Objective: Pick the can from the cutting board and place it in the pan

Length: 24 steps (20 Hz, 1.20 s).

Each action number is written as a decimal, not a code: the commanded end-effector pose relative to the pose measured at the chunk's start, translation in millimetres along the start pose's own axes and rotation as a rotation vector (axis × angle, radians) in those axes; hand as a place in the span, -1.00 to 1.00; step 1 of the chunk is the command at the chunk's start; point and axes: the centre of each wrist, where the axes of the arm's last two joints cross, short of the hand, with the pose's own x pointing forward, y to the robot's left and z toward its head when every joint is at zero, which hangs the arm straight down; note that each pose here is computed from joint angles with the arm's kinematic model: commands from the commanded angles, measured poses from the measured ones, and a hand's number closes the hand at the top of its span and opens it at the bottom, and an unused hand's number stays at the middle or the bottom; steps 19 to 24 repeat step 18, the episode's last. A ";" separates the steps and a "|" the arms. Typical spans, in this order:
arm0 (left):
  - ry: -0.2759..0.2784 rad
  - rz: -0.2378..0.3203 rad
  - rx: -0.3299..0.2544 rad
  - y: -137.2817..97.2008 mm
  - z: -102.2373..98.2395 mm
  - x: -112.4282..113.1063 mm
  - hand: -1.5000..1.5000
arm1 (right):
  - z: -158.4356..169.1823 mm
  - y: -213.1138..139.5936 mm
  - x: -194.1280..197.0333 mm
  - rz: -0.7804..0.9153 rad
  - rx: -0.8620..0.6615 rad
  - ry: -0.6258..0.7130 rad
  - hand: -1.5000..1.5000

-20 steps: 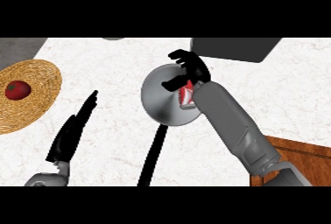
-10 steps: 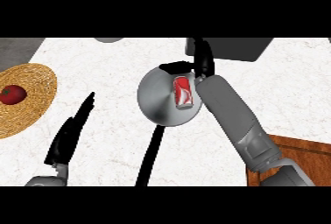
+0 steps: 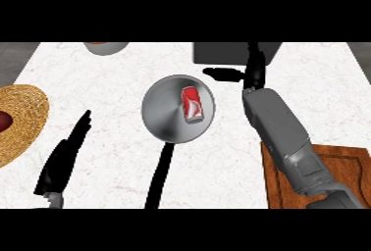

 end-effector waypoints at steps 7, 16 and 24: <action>0.023 -0.001 0.018 15.4 20.3 -10.8 0.00 | -25.6 -118.7 -37.9 0.041 -0.022 -0.065 -1.00; 0.023 0.009 0.022 31.2 13.8 -6.2 0.00 | -9.9 -204.6 -70.8 0.055 0.017 -0.067 -1.00; 0.042 0.030 0.001 4.0 29.9 -24.0 0.00 | -14.0 -247.2 -69.8 0.048 0.030 -0.076 -1.00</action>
